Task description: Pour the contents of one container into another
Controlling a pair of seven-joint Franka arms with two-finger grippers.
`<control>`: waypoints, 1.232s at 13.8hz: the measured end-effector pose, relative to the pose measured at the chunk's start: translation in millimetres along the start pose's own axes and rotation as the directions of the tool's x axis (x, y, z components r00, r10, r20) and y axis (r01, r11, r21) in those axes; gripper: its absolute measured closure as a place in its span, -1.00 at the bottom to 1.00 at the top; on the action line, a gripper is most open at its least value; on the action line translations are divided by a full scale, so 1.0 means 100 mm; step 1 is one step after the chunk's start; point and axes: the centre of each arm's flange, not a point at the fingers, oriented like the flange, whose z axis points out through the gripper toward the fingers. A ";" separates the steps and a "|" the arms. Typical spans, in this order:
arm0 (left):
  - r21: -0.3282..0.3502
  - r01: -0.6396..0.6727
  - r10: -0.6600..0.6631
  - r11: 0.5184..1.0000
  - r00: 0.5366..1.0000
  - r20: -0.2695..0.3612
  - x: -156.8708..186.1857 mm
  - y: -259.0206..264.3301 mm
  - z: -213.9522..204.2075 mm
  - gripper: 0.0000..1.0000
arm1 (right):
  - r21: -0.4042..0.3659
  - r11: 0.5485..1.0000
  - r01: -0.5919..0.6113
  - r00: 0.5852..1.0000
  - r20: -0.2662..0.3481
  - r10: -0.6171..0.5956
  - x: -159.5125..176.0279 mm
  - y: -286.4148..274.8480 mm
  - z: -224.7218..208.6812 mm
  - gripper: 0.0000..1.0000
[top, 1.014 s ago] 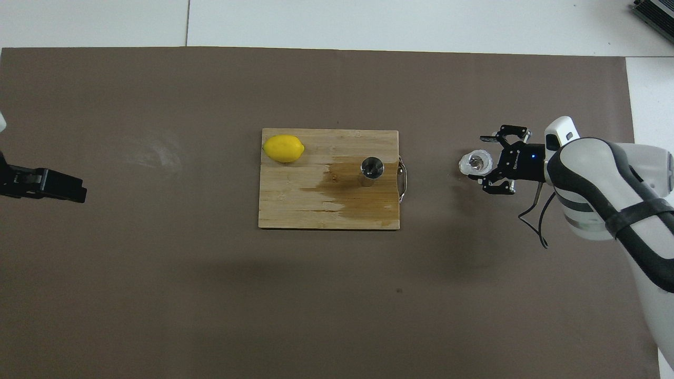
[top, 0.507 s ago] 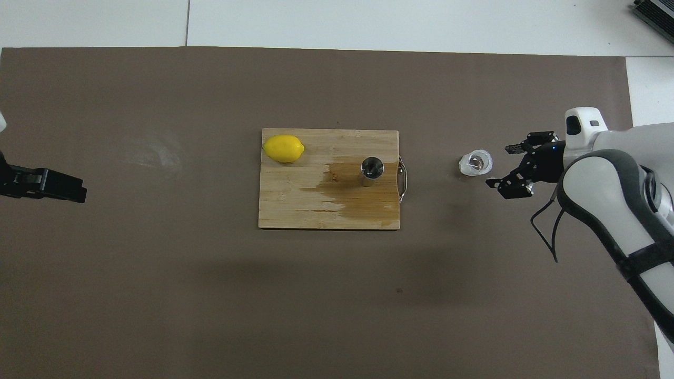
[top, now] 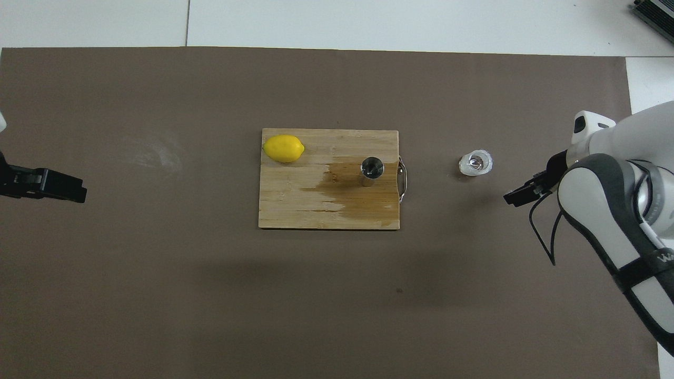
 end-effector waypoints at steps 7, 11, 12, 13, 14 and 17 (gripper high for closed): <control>0.000 0.000 0.000 1.000 1.000 0.000 0.00 0.00 0.00 -1.00 | -0.092 0.912 -0.400 0.915 0.007 0.402 -0.11 -0.35 -1.20 -1.00; 0.000 0.000 0.000 1.000 1.000 0.000 0.00 0.00 0.00 -1.00 | -0.104 0.905 -0.412 0.911 -0.064 0.407 -0.35 -0.62 -2.03 -1.00; 0.000 0.000 0.000 1.000 1.000 0.000 0.00 0.00 0.00 -1.00 | -0.101 0.897 -0.430 0.903 -0.066 0.425 -0.38 -0.64 -2.10 -1.00; 0.000 0.000 0.000 1.000 1.000 0.000 0.00 0.00 0.00 -1.00 | -0.096 0.886 -0.453 0.891 -0.058 0.450 -0.40 -0.64 -2.11 -1.00; 0.000 0.000 0.000 1.000 1.000 0.000 0.00 0.00 0.00 -1.00 | -0.095 0.878 -0.470 0.883 -0.043 0.468 -0.42 -0.65 -2.09 -1.00; 0.000 0.000 0.000 1.000 1.000 0.000 0.00 0.00 0.00 -1.00 | -0.093 0.870 -0.485 0.874 -0.035 0.484 -0.46 -0.64 -2.13 -1.00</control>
